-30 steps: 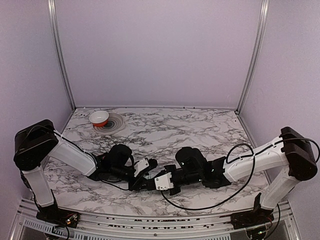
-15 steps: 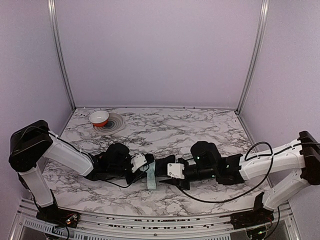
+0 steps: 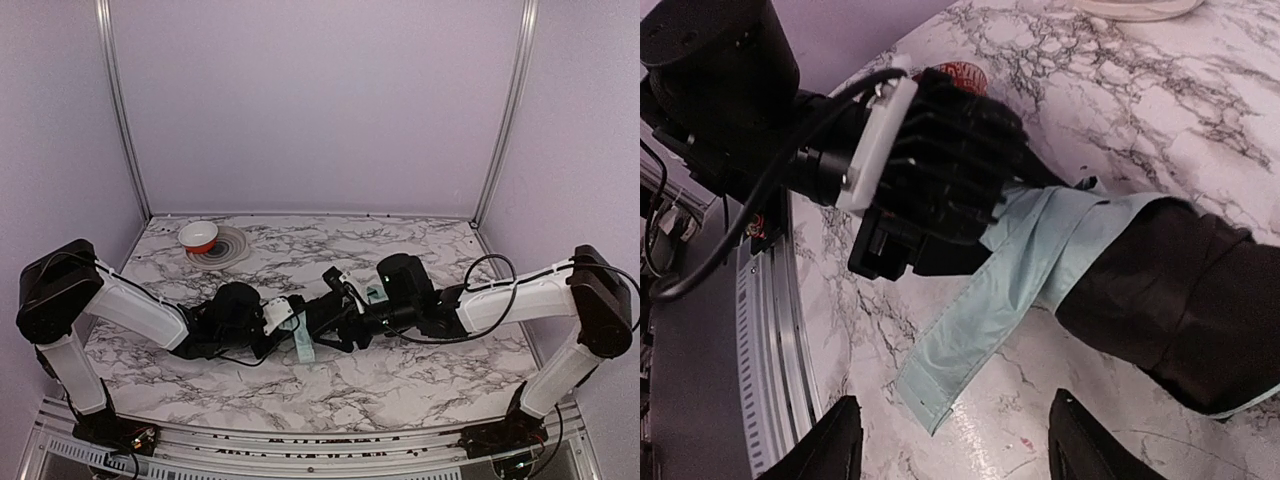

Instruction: Put away the umbrella

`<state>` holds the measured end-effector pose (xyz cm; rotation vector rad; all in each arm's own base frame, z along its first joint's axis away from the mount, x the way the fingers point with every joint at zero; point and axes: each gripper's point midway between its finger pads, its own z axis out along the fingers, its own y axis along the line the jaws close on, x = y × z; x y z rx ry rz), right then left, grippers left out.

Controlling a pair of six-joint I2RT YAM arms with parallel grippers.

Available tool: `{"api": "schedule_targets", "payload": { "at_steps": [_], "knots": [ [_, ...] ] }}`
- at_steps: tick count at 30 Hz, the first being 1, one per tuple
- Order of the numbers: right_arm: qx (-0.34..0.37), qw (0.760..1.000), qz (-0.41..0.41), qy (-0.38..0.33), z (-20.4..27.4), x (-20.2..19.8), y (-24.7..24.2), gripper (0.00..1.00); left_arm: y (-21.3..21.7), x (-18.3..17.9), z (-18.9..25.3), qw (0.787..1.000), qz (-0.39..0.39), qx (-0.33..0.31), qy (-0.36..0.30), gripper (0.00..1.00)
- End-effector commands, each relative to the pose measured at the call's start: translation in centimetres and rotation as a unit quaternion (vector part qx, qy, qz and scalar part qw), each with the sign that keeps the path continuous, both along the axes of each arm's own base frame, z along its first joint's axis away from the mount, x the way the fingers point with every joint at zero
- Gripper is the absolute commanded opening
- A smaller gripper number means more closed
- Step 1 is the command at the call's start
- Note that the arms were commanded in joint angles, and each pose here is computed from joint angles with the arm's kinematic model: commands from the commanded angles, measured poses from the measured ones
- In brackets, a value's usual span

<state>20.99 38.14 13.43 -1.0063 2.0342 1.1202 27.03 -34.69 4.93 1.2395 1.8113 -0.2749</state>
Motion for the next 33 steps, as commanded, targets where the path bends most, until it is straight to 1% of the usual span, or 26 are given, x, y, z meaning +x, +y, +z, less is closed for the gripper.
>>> {"api": "schedule_targets", "payload": {
  "at_steps": [1, 4, 5, 10, 16, 17, 18, 21, 23, 24, 25, 29, 31, 33],
  "knots": [
    [0.033, 0.991, 0.045, 0.124, -0.7, -1.9, 1.6, 0.63, -1.1, 1.4, 3.2, 0.999, 0.019, -0.039, -0.032, 0.00],
    [0.023, 0.989, 0.052, 0.139, -2.3, -1.9, 2.0, 0.63, -1.1, 1.5, 3.5, 0.998, 0.019, -0.042, -0.033, 0.00],
    [0.027, 0.988, 0.059, 0.142, -2.5, -2.0, 2.2, 0.63, -1.6, 1.7, 4.3, 0.998, 0.018, -0.050, -0.038, 0.00],
    [0.054, 0.981, 0.098, 0.157, -2.4, -2.6, 3.4, 0.57, -1.7, 1.8, 4.8, 0.998, 0.015, -0.054, -0.042, 0.00],
    [0.059, 0.980, 0.105, 0.158, -2.8, -2.6, 3.6, 0.55, -1.7, 1.6, 4.6, 0.998, 0.011, -0.052, -0.041, 0.00],
    [0.060, 0.980, 0.105, 0.157, -2.8, -2.6, 3.6, 0.52, -1.7, 1.6, 4.5, 0.998, 0.011, -0.052, -0.040, 0.00],
    [0.061, 0.981, 0.104, 0.155, -2.7, -2.5, 3.6, 0.46, -1.7, 1.5, 4.5, 0.998, 0.010, -0.051, -0.039, 0.00],
    [0.063, 0.981, 0.102, 0.151, -2.5, -2.4, 3.6, 0.21, -1.8, 1.4, 4.5, 0.998, 0.007, -0.053, -0.038, 0.00],
    [0.067, 0.982, 0.100, 0.147, -2.3, -2.3, 3.6, 0.07, -1.7, 1.4, 4.4, 0.998, 0.007, -0.052, -0.038, 0.00],
    [0.069, 0.982, 0.099, 0.145, -2.2, -2.2, 3.6, 0.02, -1.7, 1.4, 4.4, 0.998, 0.007, -0.051, -0.038, 0.00],
    [0.070, 0.983, 0.097, 0.141, -1.9, -2.1, 3.6, 0.00, -1.7, 1.3, 4.3, 0.998, 0.008, -0.051, -0.037, 0.00],
    [0.049, 0.988, 0.083, 0.117, -1.0, -1.4, 3.6, 0.00, -1.3, 1.5, 3.1, 0.999, 0.018, -0.041, -0.016, 0.00],
    [0.047, 0.991, 0.093, 0.081, 1.2, -1.2, 4.2, 0.00, -1.2, 1.6, 1.8, 0.999, 0.027, -0.027, 0.006, 0.00],
    [0.058, 0.991, 0.101, 0.059, 3.7, -1.1, 4.6, 0.00, -1.1, 1.7, 1.1, 0.998, 0.039, -0.034, 0.029, 0.00]
  ]
}}
